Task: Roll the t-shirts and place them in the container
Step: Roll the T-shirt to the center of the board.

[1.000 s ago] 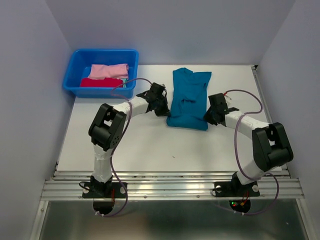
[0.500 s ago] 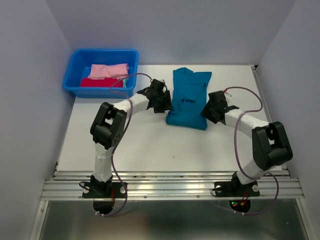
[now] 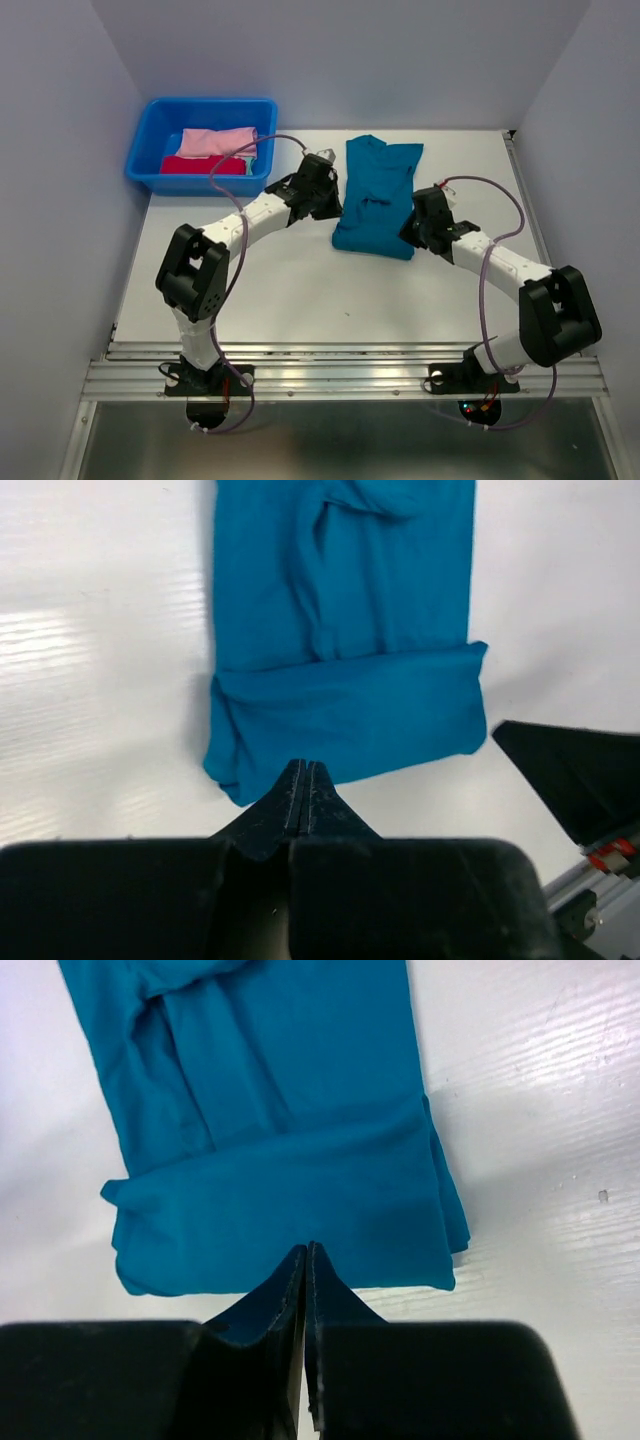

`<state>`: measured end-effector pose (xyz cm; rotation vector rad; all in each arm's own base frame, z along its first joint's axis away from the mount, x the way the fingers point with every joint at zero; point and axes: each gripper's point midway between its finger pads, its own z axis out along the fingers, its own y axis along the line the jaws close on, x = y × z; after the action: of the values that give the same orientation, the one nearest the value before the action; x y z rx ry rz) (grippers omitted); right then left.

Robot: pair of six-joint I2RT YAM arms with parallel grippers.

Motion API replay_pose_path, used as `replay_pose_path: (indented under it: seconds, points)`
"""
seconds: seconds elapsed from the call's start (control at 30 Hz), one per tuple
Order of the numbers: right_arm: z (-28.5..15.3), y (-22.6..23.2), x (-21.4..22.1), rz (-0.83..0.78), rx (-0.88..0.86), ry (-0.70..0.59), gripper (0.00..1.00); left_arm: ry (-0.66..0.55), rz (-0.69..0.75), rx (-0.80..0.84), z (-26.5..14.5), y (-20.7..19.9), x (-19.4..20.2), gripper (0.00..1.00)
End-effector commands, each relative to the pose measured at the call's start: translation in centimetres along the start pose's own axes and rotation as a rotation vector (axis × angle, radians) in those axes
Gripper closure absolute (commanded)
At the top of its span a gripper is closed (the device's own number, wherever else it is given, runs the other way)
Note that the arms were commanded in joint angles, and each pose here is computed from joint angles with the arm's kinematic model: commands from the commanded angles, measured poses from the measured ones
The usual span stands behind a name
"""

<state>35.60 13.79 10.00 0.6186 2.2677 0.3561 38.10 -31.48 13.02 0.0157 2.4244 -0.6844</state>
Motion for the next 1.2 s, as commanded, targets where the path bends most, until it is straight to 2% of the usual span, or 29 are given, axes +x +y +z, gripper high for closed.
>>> replay_pose_path:
  seconds: [0.0,0.13,0.3,0.43,0.67,0.8,1.17]
  points:
    - [1.2,0.3,0.6,0.037,-0.005,0.019,0.95,0.034,0.007,0.06,0.1,-1.0,1.6,1.0]
    - [2.5,1.0,0.9,0.017,-0.005,0.055,0.95,0.052,0.0,0.056,1.3,-0.5,2.4,1.0]
    - [5.0,-1.1,2.8,-0.004,0.088,0.092,0.94,0.111,0.002,-0.004,4.4,1.8,4.5,1.0]
    - [5.1,-1.8,3.1,-0.02,0.106,0.095,0.94,0.143,0.007,-0.035,5.3,3.2,5.9,1.0]
    - [1.7,-0.4,-1.2,-0.037,0.064,-0.044,0.89,0.057,0.043,-0.014,2.4,1.3,2.6,1.0]
    - [2.1,-0.8,-2.3,-0.047,0.098,-0.056,0.89,0.033,0.055,0.008,1.6,0.0,1.3,1.0]
    - [5.2,-1.3,-0.9,-0.057,0.137,0.013,0.89,0.117,0.026,0.004,5.6,1.3,4.3,1.0]
